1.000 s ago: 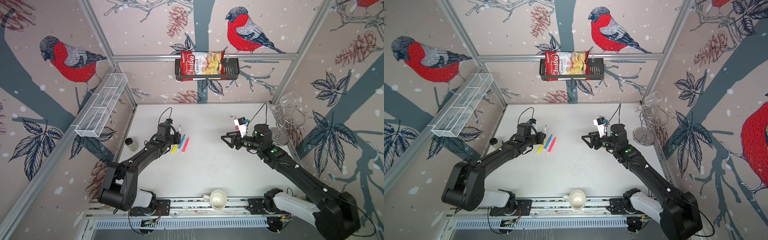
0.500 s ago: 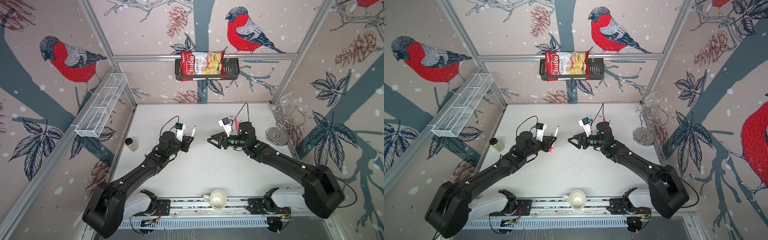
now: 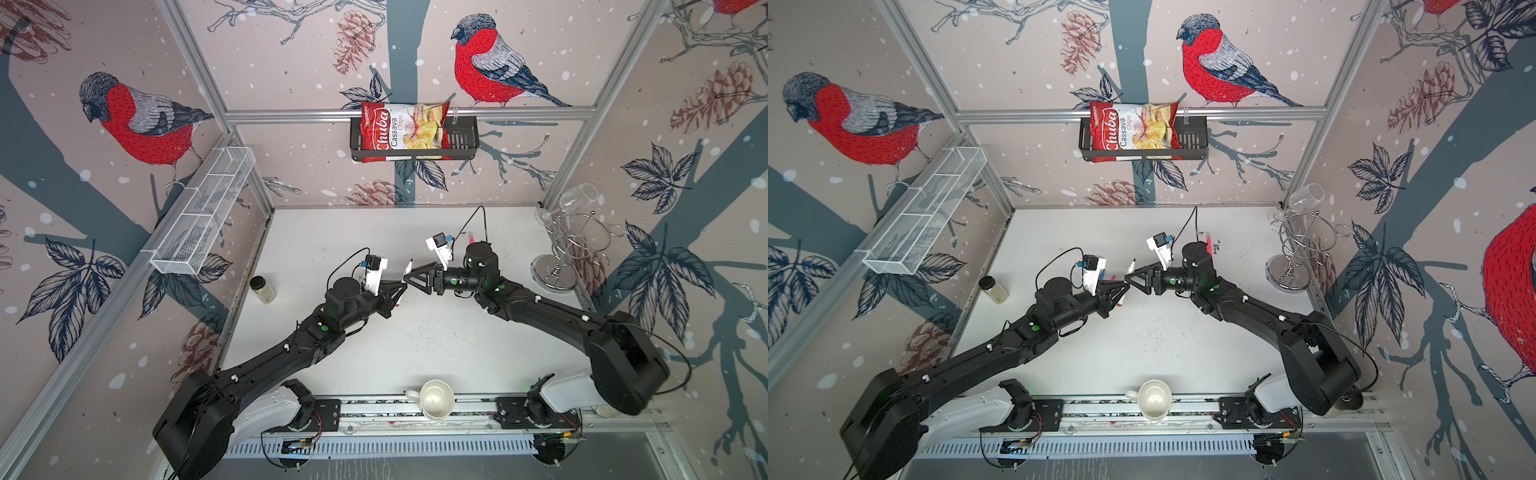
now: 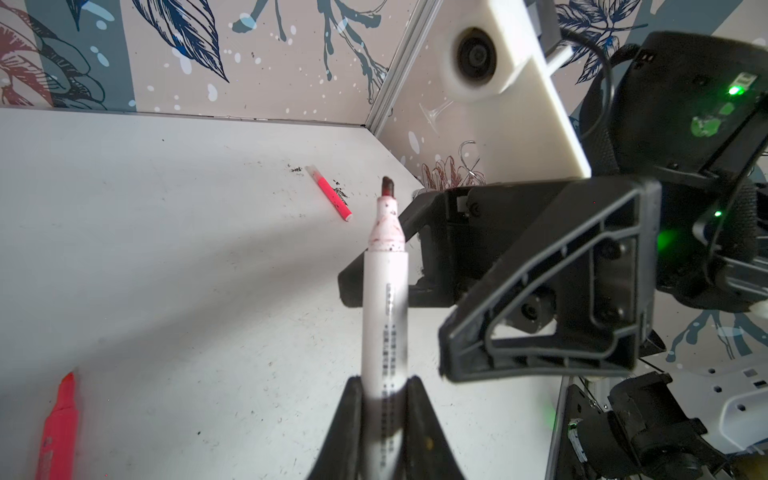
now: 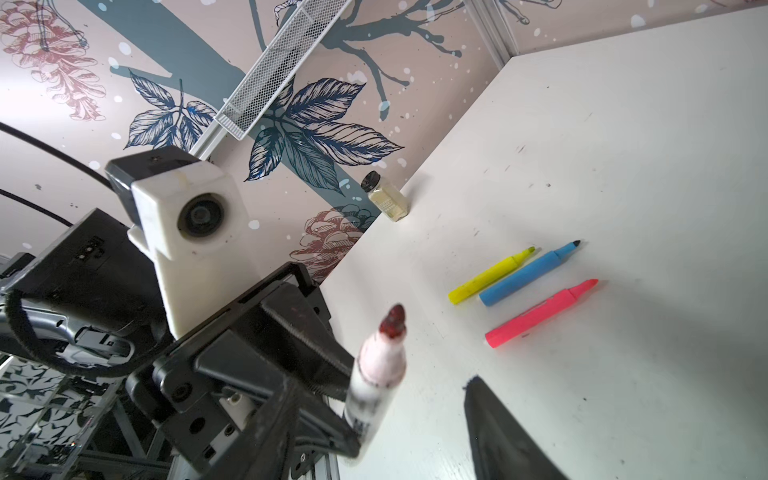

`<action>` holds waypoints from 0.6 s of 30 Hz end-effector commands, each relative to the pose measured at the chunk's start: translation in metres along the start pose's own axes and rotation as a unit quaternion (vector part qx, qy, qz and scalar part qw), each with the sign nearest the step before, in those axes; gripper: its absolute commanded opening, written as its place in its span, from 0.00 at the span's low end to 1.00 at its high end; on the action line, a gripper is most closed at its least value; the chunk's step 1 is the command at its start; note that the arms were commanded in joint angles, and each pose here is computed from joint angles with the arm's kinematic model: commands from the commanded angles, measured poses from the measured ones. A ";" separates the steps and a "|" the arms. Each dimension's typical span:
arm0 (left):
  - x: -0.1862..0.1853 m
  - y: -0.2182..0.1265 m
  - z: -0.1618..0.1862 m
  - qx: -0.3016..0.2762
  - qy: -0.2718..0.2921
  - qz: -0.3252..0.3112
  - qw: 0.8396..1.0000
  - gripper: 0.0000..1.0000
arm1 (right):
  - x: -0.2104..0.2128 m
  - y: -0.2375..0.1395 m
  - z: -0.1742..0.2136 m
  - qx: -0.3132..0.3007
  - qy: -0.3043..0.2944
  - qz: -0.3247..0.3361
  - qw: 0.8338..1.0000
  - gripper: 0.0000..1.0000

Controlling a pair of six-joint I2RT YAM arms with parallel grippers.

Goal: Insert the pens into the pen caps

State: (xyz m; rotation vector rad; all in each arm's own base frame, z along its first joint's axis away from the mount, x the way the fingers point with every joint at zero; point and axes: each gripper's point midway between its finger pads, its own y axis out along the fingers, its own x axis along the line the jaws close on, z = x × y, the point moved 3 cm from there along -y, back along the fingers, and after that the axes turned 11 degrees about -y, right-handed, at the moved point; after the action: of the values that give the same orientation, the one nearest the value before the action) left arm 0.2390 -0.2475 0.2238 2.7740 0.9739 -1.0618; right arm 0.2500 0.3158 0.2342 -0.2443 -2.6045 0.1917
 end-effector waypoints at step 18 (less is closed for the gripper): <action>-0.018 0.005 -0.002 -0.002 0.015 0.022 1.000 0.40 | 0.012 -0.006 -0.016 -0.021 -0.023 0.000 0.999 0.06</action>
State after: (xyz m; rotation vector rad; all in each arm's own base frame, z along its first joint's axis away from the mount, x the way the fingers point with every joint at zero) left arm 0.2337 -0.2618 0.2312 2.7985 0.9208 -1.0446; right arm 0.2456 0.3145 0.2470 -0.2361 -2.6140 0.1617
